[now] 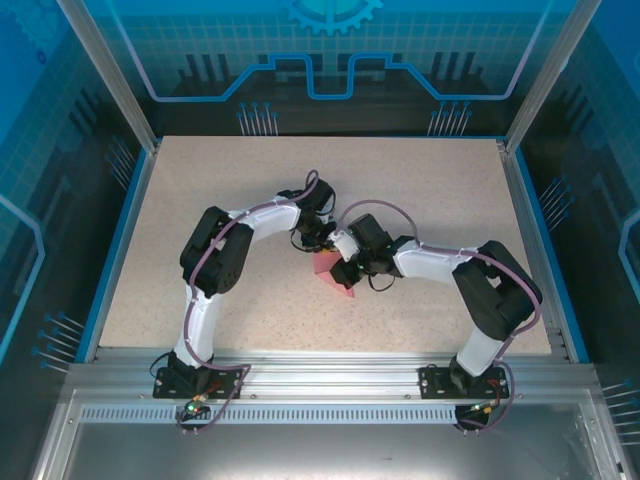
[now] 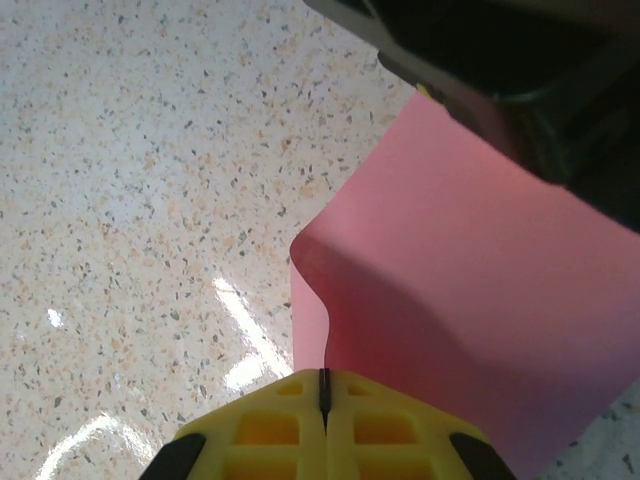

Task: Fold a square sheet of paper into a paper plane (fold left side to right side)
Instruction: Third fold the triangle at the center of the table.

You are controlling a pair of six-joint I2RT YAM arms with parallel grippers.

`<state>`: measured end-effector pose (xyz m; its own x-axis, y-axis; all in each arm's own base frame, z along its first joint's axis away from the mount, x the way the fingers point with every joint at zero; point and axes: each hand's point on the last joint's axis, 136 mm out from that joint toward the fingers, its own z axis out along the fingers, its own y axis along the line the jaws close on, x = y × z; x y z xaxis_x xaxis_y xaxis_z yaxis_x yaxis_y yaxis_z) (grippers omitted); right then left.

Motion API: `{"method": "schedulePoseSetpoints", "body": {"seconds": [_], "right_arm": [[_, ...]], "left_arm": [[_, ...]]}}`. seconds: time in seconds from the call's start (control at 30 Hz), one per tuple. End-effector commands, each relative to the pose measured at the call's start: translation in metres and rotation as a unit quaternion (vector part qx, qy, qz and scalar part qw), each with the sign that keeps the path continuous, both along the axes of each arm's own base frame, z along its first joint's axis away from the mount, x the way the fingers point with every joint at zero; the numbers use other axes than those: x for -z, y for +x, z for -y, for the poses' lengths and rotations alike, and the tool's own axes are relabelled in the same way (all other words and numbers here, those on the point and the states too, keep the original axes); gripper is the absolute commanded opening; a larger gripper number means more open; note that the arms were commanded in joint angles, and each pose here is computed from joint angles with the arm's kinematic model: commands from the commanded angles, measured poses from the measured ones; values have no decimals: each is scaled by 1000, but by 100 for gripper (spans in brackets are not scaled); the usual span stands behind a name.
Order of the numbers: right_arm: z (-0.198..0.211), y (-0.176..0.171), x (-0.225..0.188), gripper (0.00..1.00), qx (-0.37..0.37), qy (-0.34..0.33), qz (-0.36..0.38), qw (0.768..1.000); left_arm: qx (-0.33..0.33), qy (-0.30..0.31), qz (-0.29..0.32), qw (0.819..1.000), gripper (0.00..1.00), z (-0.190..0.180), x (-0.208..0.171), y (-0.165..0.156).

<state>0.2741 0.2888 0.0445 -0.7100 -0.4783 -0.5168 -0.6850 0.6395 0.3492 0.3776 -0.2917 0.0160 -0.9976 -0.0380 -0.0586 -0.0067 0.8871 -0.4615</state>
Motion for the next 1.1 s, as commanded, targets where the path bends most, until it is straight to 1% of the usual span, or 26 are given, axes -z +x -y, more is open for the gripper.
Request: {"method": "schedulePoseSetpoints", "body": {"seconds": [0.0,0.3,0.43,0.5,0.57,0.77,0.93,0.97,1.07], "right_arm": [[0,-6,7,4,-2,4,-41,999],[-1,-3,5,4,-1,5,-41,999],[6,0,7,4,15,-6,-35,999],[8,1,4,4,20,3,-34,999],[5,-4,0,5,7,16,-38,999],[7,-12,6,5,-2,5,-38,999],[7,-7,4,4,5,3,-26,1000],[12,-13,12,4,7,-5,-34,999],[13,-14,13,4,7,-5,-35,999]], "left_arm": [[12,23,-19,999,22,-2,10,-11],[14,24,-20,999,22,-2,12,-12],[15,27,-21,999,22,-2,13,-13],[15,27,-21,999,22,-2,13,-13],[15,18,-21,1000,22,1,9,-13],[22,-31,6,999,25,16,-30,-7],[20,-43,27,999,26,12,-58,-2],[18,-44,29,998,26,10,-62,-1],[13,-48,37,998,26,4,-72,-1]]}}
